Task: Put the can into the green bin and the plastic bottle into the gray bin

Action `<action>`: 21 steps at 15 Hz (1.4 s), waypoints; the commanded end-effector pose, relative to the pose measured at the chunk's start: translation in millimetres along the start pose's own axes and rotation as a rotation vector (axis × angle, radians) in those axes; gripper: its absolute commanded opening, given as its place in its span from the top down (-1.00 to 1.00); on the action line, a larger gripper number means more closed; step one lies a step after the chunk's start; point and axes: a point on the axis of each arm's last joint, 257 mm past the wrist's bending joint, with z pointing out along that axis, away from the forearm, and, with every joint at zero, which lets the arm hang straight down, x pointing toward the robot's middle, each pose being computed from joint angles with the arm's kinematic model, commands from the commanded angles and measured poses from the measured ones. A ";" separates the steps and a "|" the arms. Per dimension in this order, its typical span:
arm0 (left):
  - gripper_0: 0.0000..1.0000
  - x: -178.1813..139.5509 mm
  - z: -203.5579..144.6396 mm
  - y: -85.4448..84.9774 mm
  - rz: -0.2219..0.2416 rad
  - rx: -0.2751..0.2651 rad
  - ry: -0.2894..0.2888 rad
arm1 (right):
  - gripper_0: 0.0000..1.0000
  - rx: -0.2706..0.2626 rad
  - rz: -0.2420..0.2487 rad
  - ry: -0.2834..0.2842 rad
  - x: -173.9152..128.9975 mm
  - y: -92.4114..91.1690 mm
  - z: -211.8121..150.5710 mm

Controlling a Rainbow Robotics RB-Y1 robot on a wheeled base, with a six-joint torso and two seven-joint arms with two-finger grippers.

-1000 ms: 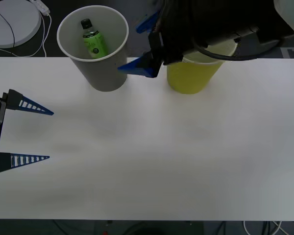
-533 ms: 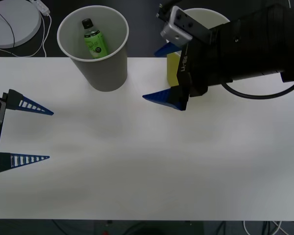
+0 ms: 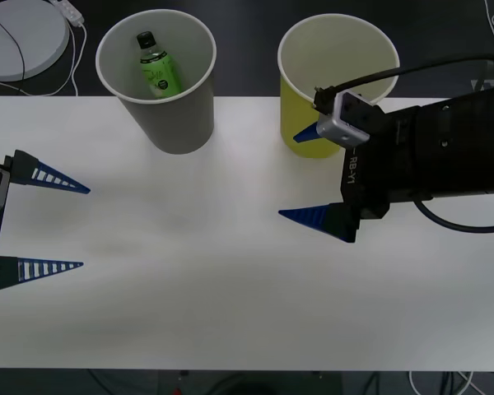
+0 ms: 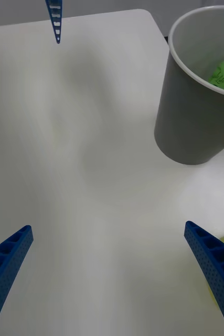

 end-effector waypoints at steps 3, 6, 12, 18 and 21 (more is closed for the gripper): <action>-1.00 0.0 0.0 0.0 0.000 0.000 0.000 | -1.00 0.009 -0.067 0.018 36.5 8.5 -6.5; -1.00 0.0 0.0 0.0 0.000 0.000 0.000 | -1.00 0.017 -0.114 0.020 57.1 10.3 -13.2; -1.00 0.0 0.0 0.0 0.000 0.000 0.000 | -1.00 -0.074 -0.121 -0.023 92.6 18.6 -30.3; -1.00 0.0 0.0 0.0 0.000 0.000 0.000 | -1.00 -0.141 -0.152 -0.038 118.5 26.6 -58.0; -1.00 0.0 0.0 0.0 0.000 0.000 0.000 | -1.00 -0.138 -0.135 -0.038 125.2 30.0 -66.0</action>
